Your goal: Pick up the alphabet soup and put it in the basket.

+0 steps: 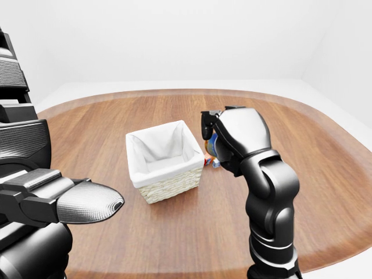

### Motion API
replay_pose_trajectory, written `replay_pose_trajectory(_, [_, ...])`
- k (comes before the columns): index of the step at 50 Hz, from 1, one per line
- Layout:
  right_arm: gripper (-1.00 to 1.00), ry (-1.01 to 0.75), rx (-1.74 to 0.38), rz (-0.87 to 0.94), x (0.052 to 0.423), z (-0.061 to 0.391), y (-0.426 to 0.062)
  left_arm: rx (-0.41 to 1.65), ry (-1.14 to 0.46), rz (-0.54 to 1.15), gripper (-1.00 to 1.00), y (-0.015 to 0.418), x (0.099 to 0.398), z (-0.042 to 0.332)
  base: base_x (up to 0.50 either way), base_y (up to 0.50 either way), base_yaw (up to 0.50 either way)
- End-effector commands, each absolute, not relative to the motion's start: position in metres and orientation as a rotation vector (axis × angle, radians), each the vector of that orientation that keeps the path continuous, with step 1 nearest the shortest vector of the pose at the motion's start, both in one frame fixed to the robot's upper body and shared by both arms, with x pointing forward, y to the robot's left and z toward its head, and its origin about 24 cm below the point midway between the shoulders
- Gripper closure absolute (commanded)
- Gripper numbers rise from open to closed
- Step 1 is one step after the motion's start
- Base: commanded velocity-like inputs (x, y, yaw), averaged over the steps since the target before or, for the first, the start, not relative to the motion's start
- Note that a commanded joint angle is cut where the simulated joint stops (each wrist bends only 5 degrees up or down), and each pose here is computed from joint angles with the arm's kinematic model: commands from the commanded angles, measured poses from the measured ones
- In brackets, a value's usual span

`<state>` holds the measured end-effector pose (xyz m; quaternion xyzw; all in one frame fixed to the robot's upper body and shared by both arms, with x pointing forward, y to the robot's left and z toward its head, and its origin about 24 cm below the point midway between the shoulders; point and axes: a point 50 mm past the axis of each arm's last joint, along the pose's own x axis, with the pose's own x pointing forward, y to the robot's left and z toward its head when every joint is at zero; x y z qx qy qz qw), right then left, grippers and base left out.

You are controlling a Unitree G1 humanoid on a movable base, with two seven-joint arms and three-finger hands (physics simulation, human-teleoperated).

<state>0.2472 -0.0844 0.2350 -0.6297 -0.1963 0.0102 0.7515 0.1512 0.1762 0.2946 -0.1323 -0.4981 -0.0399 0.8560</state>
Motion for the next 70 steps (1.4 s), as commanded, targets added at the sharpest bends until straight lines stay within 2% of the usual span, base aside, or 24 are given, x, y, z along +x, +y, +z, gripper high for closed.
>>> replay_pose_trajectory(1, [0.95,-0.449,-1.367,0.059,0.256,0.240,-0.070,-0.282,-1.043,-0.087,-1.00,0.176,0.151,0.295,0.00,0.00,0.00])
replay_pose_trajectory(25, [0.95,-0.492,-1.360,0.181,0.277,0.251,-0.033,-0.294,-1.020,-0.108,-1.00,0.175,0.152,0.295,0.00,0.00,0.00])
replay_pose_trajectory(45, [0.95,-0.491,-1.365,0.381,0.295,0.248,0.018,-0.274,-1.054,-0.095,-1.00,0.174,0.151,0.294,0.00,0.00,0.00])
replay_pose_trajectory(70, [0.95,-0.481,-1.324,0.400,0.305,0.234,0.021,-0.267,-1.059,-0.105,-1.00,0.172,0.151,0.295,0.00,0.00,0.00])
